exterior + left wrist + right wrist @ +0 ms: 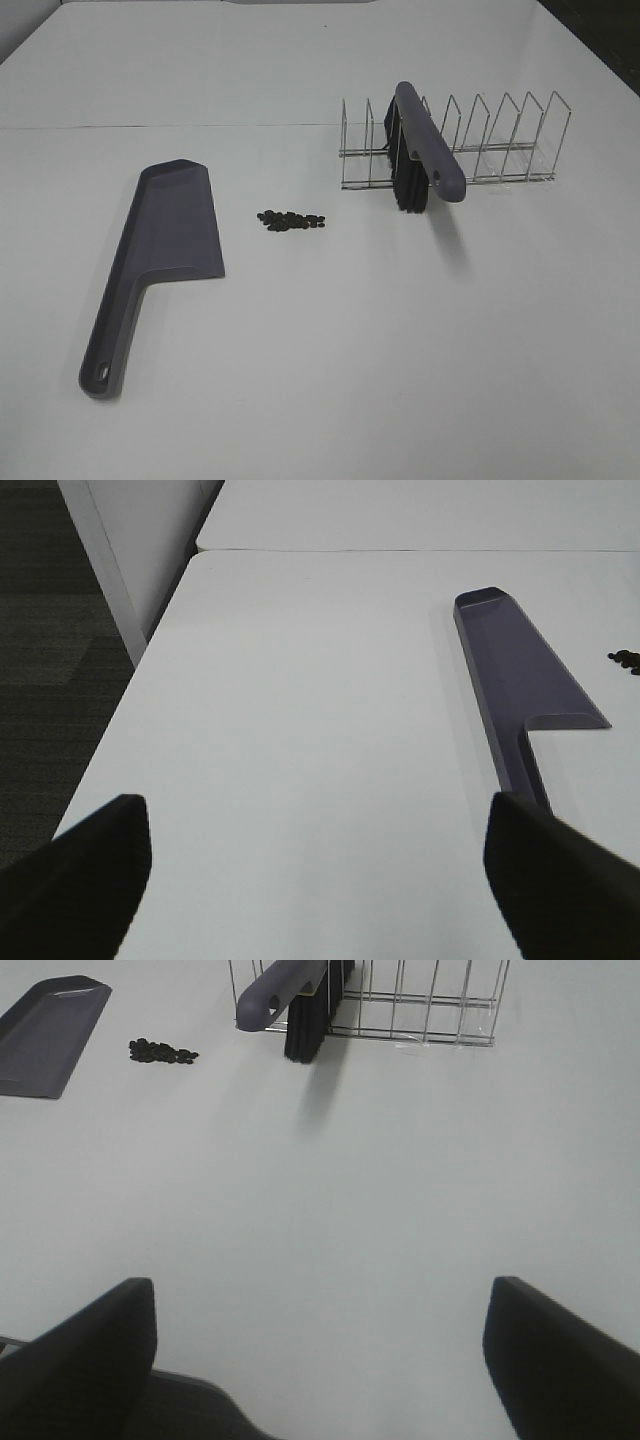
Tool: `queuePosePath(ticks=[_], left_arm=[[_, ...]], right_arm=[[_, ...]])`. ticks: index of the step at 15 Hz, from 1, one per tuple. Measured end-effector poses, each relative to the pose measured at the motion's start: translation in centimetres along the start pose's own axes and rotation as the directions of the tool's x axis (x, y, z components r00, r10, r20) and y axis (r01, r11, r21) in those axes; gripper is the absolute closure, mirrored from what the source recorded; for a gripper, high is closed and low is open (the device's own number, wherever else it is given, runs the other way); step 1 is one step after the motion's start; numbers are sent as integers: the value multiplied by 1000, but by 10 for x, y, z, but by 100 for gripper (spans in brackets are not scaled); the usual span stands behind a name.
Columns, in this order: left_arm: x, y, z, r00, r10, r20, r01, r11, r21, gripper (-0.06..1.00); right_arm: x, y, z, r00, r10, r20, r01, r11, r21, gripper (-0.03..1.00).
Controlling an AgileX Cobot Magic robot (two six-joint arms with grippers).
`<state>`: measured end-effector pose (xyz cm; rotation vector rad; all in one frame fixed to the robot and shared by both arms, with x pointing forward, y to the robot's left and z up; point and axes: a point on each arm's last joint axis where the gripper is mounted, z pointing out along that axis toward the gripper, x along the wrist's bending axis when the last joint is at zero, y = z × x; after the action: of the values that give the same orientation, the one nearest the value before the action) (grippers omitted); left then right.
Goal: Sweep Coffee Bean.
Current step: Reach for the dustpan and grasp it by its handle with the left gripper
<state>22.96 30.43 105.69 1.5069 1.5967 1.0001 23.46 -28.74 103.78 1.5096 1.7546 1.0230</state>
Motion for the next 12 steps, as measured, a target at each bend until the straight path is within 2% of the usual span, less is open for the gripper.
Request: queuePosePath(ticks=[12], left_arm=[[-1,0,0,1000,-7,6,7,1000,-1,11]], right_arm=[[-1,0,0,1000,-3,8,3,1000,1,21]])
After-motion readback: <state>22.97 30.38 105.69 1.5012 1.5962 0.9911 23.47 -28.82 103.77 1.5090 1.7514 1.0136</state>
